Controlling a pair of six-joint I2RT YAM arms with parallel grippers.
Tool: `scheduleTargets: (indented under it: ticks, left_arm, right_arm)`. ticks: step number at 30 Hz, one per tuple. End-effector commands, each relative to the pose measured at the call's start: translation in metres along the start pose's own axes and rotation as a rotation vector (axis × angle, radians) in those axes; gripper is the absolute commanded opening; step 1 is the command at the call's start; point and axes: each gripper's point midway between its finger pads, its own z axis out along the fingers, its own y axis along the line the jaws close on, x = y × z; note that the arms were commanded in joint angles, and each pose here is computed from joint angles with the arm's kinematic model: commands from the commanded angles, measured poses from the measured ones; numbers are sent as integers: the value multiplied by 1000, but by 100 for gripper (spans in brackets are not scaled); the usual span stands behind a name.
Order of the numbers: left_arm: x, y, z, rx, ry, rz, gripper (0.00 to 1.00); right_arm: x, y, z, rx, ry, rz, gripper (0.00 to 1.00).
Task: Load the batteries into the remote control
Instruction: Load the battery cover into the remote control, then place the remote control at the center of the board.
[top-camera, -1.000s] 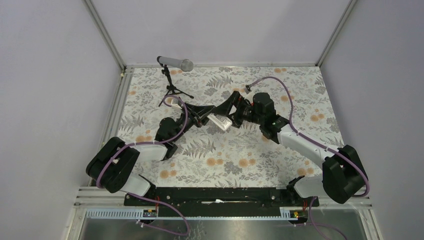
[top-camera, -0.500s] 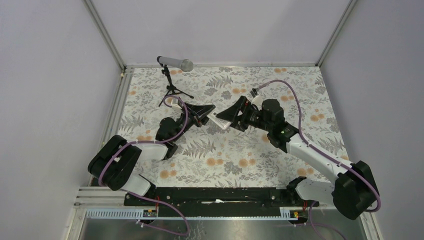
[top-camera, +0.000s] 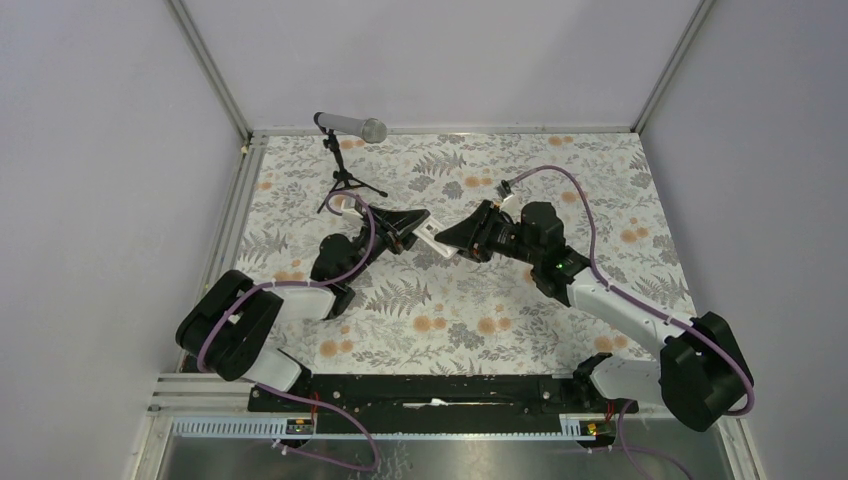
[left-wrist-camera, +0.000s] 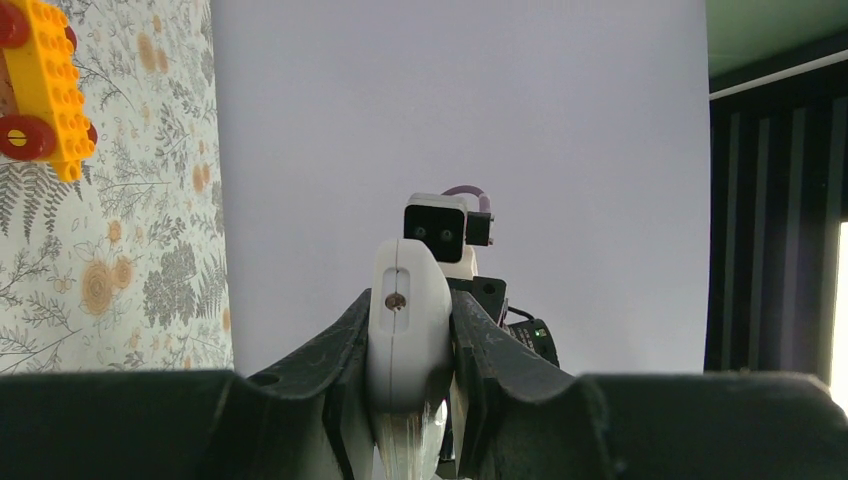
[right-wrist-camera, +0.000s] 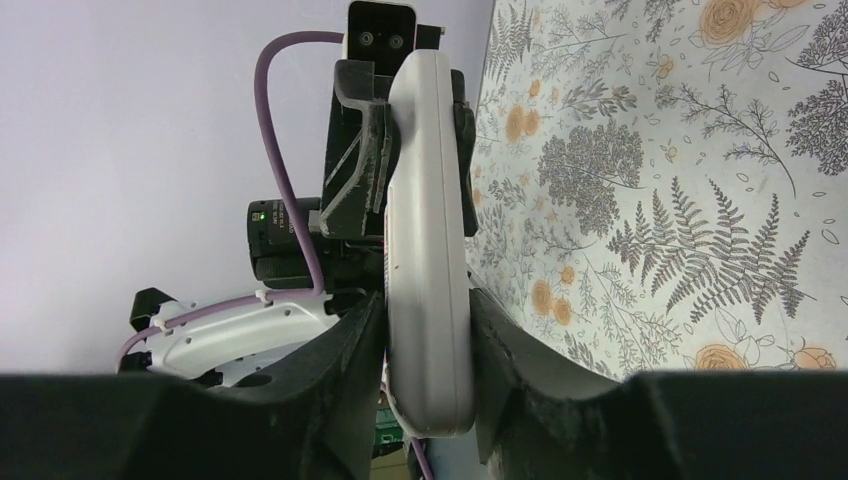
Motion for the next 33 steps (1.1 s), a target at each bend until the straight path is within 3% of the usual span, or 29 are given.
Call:
scheduleTargets:
  ticks: [1,3,6,7,8,13,18,23,27,33]
  left_arm:
    - [11,-58,1,187,40,46,0]
    - [12,-56,2,176,43,62,0]
    - [12,-49,1,145,48,115,0]
    - [12,-44,-1,126,54,136,0]
    - [13,-41,-3,115,67,159,0]
    - [16,-32,-12,86,172,294,0]
    - [28,-9,-20,-16,307,445,0]
    - [18,34,-26,-216,327,541,0]
    - [23,30,-25,-191,370,595,0]
    - [56,9,-26,-76,601,616,0]
  right_arm:
    - [3,-17,2,35,8,31,41]
    - [3,-14,2,33,9,25,51]
    - [-5,1,-1,15,-14,-29,87]
    - [-8,8,-2,0,-22,-59,96]
    - [-13,15,-4,-10,-33,-84,99]
    - [-22,38,-18,-89,-8,-240,100]
    - [-1,44,-33,-175,108,-386,100]
    - [3,7,-33,-30,139,-416,99]
    - [17,-11,-36,-61,187,-492,99]
    - [40,-3,-34,-238,312,-513,95]
